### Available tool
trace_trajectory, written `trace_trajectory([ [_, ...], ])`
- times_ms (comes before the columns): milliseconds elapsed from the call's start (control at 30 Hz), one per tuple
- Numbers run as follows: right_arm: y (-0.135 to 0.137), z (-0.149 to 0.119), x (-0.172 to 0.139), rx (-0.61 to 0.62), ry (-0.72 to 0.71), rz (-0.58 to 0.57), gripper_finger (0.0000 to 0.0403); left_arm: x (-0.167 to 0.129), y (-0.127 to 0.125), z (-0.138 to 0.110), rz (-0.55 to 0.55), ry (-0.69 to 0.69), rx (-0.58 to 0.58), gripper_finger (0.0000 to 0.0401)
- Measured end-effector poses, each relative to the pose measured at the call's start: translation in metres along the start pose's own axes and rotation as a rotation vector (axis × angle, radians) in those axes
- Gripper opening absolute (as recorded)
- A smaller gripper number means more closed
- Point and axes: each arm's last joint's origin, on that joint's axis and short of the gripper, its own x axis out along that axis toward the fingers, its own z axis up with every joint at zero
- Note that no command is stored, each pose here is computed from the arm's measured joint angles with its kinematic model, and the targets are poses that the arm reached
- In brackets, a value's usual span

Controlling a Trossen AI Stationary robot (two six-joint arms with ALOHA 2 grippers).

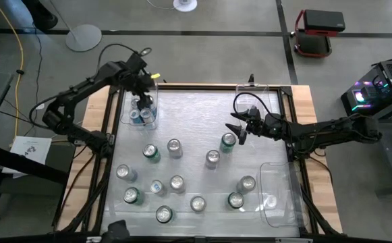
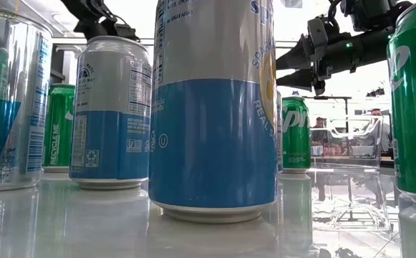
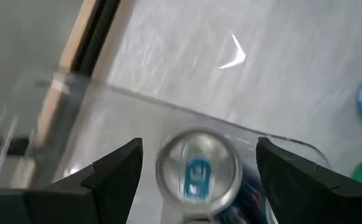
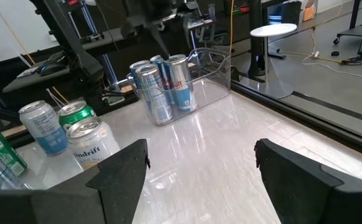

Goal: Sort soda cans
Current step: Adjust the blue soda cans in the top left transparent bin

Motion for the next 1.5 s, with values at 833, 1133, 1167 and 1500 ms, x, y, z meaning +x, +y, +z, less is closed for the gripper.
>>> trace_trajectory([
  [833,0.000,0.000,0.000,0.008,0.000,0.000,0.0288,0.015,-0.008,-0.007,0.002,0.062,0.011,0.0224],
  [1133,0.000,0.000,0.000,0.008,0.000,-0.001,0.0288,0.015,-0.010,-0.008,-0.019,0.072,0.007,0.0214],
  [1167,0.000,0.000,0.000,0.008,0.000,-0.001,0.0288,0.015,-0.010,-0.009,-0.019,0.074,0.006,0.0211],
  [1500,0.000,0.000,0.000,0.008,0.000,-0.001,0.0288,0.002,-0.005,0.004,0.026,0.008,-0.026,0.0197],
])
